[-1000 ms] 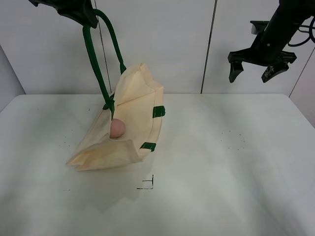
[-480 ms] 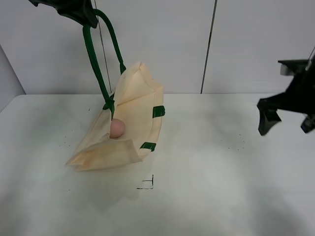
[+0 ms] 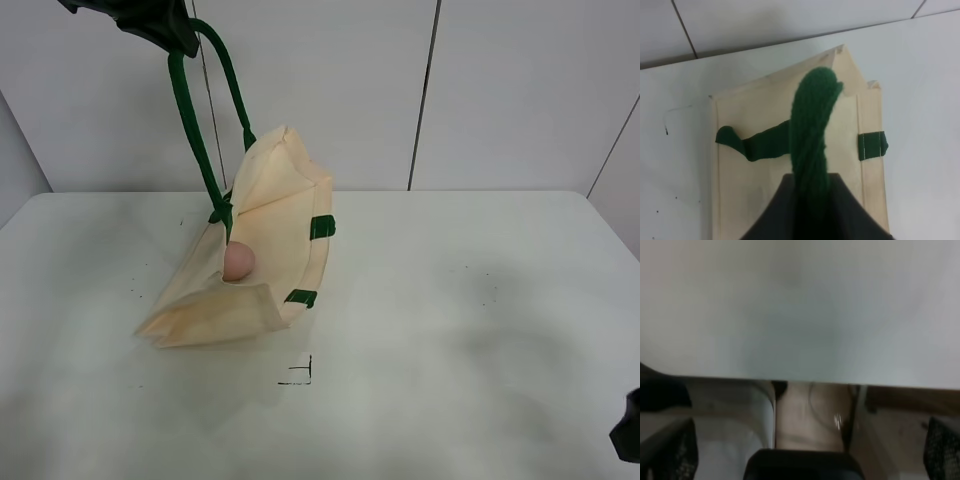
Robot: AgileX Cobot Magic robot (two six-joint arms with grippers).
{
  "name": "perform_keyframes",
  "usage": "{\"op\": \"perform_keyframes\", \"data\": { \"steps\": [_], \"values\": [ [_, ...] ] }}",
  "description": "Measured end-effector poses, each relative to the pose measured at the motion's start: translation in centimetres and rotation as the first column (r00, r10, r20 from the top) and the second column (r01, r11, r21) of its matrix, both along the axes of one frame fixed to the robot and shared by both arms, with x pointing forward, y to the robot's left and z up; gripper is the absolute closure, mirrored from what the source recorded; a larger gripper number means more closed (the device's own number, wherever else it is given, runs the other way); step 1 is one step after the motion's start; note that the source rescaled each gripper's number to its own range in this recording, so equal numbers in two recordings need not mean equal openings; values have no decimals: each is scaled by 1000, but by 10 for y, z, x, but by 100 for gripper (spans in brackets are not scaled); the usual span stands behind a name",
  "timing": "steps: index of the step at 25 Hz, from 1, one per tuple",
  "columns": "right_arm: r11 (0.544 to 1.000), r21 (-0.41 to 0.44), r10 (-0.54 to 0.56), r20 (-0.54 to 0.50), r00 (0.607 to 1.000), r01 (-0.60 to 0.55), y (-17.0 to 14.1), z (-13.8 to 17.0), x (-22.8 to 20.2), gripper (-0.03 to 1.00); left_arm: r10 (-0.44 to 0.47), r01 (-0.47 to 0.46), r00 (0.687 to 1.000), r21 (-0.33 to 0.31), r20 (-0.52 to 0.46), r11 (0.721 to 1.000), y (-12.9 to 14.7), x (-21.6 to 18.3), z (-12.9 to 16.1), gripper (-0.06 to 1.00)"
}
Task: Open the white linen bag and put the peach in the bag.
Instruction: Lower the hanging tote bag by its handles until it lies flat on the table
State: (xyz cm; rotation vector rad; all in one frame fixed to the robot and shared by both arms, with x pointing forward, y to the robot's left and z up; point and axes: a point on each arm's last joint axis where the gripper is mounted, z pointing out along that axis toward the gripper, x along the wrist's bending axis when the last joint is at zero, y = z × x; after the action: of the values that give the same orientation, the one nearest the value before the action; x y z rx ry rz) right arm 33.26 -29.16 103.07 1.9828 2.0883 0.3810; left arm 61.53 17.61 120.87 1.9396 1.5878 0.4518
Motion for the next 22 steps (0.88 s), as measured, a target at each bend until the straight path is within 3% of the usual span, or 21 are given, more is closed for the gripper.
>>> {"op": "perform_keyframes", "data": {
  "steps": [3,6,11,17,22],
  "values": [
    [1000,23,-4,307,952,-4,-2,21,-24,-3,0,0,1000,-1,0,1000,0,0,0,94],
    [999,36,-9,476,879,-9,-4,24,-49,-3,0,0,1000,-1,0,1000,0,0,0,94],
    [999,45,-15,606,795,-15,-6,24,-76,-3,0,0,1000,-1,0,1000,0,0,0,94],
    [999,48,-33,639,768,3,-6,24,-83,-3,0,0,1000,0,0,1000,0,0,0,94],
    [998,52,-59,701,711,31,-7,24,-96,-3,0,0,1000,0,0,1000,0,0,0,94]
  ]
}}
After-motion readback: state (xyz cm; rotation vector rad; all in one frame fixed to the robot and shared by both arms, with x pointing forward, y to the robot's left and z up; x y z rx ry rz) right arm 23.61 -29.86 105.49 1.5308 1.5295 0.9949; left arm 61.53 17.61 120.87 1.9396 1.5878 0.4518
